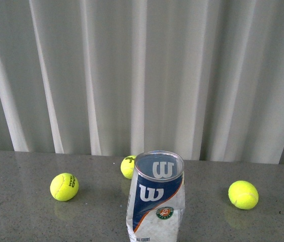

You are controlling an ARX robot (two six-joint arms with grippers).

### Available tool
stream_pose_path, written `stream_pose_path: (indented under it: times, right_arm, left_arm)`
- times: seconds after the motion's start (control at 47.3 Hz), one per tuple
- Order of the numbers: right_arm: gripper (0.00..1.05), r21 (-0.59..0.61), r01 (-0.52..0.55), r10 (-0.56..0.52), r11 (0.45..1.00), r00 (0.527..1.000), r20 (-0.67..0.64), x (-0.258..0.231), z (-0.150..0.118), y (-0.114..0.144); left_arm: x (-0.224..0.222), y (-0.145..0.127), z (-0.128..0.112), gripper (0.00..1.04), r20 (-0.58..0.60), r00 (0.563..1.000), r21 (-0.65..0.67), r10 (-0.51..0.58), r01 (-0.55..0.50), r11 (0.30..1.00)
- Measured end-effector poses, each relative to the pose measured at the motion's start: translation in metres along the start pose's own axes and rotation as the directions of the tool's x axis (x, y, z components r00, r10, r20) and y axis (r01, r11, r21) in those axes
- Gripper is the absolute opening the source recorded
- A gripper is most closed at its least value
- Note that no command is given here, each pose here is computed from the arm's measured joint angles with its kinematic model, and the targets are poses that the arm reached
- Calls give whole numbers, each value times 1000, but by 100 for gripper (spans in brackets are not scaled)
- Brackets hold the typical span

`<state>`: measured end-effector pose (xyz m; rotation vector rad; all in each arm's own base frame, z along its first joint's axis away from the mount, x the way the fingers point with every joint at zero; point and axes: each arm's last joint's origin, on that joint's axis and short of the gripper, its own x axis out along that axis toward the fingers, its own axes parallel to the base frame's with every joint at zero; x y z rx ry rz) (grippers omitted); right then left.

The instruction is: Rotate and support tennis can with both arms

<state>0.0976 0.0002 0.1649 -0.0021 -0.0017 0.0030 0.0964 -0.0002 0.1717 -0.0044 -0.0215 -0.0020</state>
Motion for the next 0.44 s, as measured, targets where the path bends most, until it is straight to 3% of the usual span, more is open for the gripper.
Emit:
stream_pose_path:
  times: [0.444]
  right_arm:
    - [98,0,0,0,1000,1000,0,0,0,0]
  left_arm:
    - [0,0,0,98,0,1000,0,0,0,1000]
